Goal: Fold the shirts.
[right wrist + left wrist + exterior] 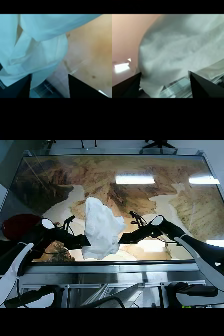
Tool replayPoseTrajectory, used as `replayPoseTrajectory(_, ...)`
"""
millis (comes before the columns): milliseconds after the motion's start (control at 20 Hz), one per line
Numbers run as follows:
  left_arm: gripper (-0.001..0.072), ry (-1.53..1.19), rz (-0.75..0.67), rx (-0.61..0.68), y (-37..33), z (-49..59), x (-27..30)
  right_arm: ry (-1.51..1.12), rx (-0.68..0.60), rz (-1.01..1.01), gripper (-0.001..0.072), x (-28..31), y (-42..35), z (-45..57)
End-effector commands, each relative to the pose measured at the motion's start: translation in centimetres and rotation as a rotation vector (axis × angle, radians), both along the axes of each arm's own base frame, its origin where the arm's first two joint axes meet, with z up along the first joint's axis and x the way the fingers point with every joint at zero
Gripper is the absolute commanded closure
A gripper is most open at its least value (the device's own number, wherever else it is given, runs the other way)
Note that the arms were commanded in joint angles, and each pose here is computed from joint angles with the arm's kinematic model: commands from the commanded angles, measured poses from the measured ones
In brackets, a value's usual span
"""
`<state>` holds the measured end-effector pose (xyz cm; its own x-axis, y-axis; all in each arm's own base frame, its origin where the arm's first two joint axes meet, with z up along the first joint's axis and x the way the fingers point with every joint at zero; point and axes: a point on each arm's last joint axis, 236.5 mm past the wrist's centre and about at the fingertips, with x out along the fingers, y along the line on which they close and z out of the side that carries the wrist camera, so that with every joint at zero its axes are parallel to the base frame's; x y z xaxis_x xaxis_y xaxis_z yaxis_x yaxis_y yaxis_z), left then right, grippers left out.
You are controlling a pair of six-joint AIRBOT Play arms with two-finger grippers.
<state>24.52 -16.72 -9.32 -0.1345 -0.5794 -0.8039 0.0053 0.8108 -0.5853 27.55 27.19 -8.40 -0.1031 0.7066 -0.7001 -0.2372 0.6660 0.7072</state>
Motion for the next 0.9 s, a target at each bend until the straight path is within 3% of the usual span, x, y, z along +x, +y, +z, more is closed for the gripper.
replayPoseTrajectory(0, 0.0294, -0.049, 0.012, 0.006, -1.3, -1.6, -0.5, -0.007, 0.047, 0.01, 0.0207, 0.0, 1.3, -0.5)
replayPoseTrajectory(150, 0.0361, -0.062, 0.015, 0.009, -1.4, -1.6, -0.2, -0.05, 0.121, -0.014, 0.0207, 1.1, 2.5, 0.8)
replayPoseTrajectory(250, 0.0363, -0.069, 0.019, 0.011, -1.4, -1.6, 0.0, -0.091, 0.161, -0.035, 0.0226, 2.1, 3.1, 1.6)
replayPoseTrajectory(300, 0.0456, -0.072, 0.021, 0.012, -1.4, -1.6, 0.1, -0.107, 0.17, -0.04, 0.0366, 2.5, 3.2, 1.7)
replayPoseTrajectory(350, 0.0692, -0.075, 0.019, 0.012, -1.4, -1.6, 0.1, -0.124, 0.169, -0.039, 0.0422, 2.7, 3.2, 1.7)
replayPoseTrajectory(400, 0.0694, -0.084, 0.009, 0.01, -1.4, -1.6, 0.2, -0.134, 0.163, -0.042, 0.0423, 2.9, 3.1, 1.6)
replayPoseTrajectory(450, 0.0694, -0.091, 0.007, 0.009, -1.4, -1.4, 0.4, -0.136, 0.158, -0.047, 0.0475, 3.1, 3.1, 1.4)
replayPoseTrajectory(500, 0.0695, -0.096, 0.005, 0.005, -1.5, -1.1, 0.7, -0.131, 0.155, -0.048, 0.0636, 3.1, 3.0, 1.1)
replayPoseTrajectory(550, 0.0695, -0.106, 0.001, 0.0, -1.7, -0.7, 1.1, -0.126, 0.152, -0.046, 0.0695, 3.0, 3.0, 0.8)
replayPoseTrajectory(850, 0.0696, -0.204, -0.064, -0.038, -2.5, 2.6, 4.0, -0.195, 0.171, -0.028, 0.0696, 4.0, 2.2, 2.1)
